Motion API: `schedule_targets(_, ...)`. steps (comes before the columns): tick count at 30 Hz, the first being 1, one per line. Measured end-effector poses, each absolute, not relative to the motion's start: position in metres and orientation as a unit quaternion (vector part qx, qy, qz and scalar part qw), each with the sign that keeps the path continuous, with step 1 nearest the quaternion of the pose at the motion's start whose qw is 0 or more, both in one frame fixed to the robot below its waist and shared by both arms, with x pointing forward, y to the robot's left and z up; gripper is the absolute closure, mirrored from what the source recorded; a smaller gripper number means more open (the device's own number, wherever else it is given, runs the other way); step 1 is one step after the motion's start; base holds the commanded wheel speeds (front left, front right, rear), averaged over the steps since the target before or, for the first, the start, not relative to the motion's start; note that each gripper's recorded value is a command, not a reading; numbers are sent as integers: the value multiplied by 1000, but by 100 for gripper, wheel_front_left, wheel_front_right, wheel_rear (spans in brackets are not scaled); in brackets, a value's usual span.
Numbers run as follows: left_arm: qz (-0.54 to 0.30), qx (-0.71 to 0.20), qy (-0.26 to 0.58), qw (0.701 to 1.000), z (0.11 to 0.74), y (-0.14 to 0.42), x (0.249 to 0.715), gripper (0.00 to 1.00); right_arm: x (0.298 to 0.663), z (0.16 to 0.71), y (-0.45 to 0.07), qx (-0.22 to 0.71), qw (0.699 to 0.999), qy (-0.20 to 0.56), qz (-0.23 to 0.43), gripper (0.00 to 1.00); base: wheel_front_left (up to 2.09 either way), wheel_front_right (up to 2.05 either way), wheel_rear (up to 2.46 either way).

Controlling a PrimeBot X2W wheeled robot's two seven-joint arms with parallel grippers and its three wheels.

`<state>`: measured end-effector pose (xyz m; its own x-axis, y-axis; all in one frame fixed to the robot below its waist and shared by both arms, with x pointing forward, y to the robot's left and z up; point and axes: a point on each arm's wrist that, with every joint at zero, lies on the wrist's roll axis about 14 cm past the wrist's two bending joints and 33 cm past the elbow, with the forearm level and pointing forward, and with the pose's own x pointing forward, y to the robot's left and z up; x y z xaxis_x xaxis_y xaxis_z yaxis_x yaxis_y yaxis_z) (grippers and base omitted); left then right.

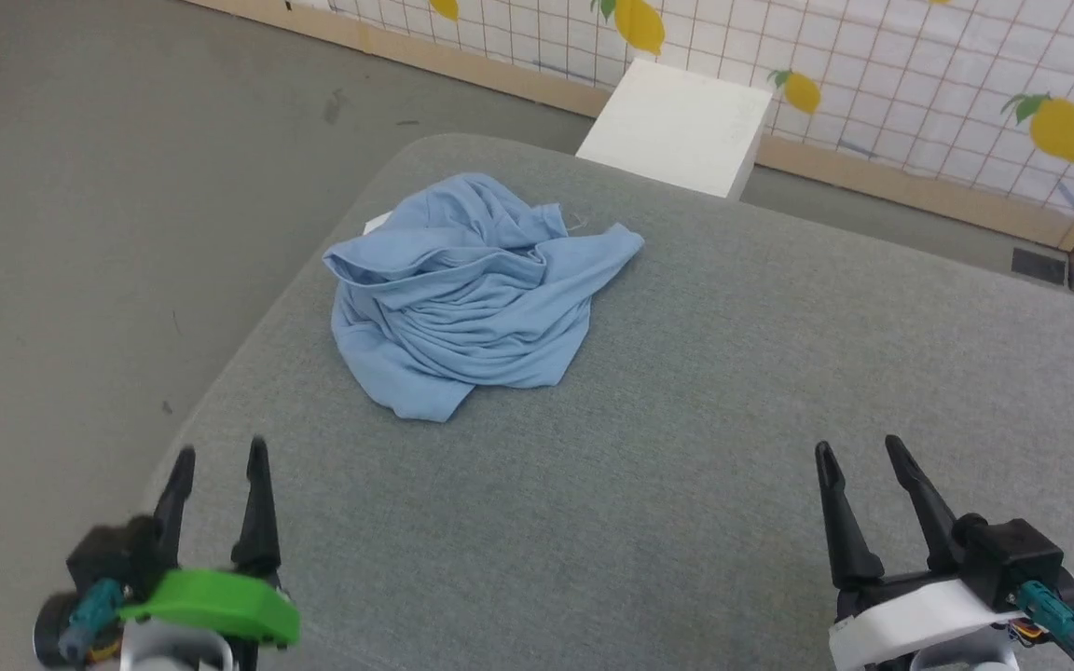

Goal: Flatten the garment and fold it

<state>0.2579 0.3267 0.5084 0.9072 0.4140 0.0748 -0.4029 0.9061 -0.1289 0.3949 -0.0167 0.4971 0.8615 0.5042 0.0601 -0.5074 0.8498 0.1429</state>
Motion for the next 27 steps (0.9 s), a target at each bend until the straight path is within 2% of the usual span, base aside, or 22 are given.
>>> schedule_targets(7, 163, -32, -71, 983, 538, 335, 314, 0, 404, 489, -23, 72, 965, -5, 253, 0, 0, 0, 0)
schedule_targets(15, 119, -26, -17, 992, 552, 350, 392, 0, 420, 477, -39, 67, 971, 3, 227, 0, 0, 0, 0)
schedule_targets(22, 83, -41, 125, 988, 520, 344, 452, 0, 431, 460, -59, 62, 978, 19, 198, 0, 0, 0, 0)
schedule_targets(27, 52, -58, 258, 963, 473, 325, 473, 0, 434, 447, -74, 62, 982, 33, 177, 0, 0, 0, 0)
